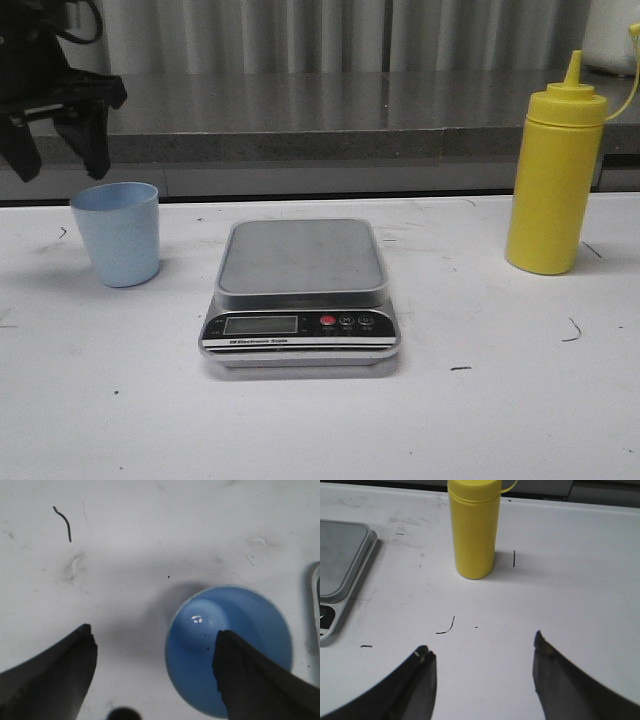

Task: Pour seasoning into cup on scale with both arms
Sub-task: 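Lower the left gripper over the light blue cup and close on its rim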

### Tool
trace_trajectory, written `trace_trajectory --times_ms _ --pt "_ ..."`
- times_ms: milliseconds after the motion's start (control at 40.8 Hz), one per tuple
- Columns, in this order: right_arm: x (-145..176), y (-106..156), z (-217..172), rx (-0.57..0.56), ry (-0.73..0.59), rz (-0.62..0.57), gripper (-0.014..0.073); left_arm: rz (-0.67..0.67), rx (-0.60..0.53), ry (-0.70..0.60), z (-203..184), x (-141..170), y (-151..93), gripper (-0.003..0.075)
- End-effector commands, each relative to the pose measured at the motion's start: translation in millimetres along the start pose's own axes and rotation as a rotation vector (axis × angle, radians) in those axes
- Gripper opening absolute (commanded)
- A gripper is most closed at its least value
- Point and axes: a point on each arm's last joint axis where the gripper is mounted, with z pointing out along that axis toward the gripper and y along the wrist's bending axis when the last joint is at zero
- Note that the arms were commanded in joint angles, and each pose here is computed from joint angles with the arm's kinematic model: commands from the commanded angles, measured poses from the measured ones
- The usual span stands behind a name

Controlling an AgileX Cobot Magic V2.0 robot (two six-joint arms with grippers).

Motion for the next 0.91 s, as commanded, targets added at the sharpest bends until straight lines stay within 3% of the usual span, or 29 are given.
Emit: trace_trajectory --times_ms 0,220,735,882 --pt "-16 -1 -4 0.01 -0.087 -0.014 0.0449 0.004 0.014 -0.079 -15 -13 -5 0.047" --pt "-16 -1 -4 0.01 -0.087 -0.014 0.0449 0.003 0.012 -0.059 6 -14 -5 0.036" --pt "-16 -1 -4 0.01 -0.087 -0.014 0.0449 -0.003 0.019 -0.087 7 -16 -5 -0.0011" --pt "-16 -1 -4 0.01 -0.087 -0.014 0.0449 -0.002 0.019 -0.088 5 -17 -5 -0.002"
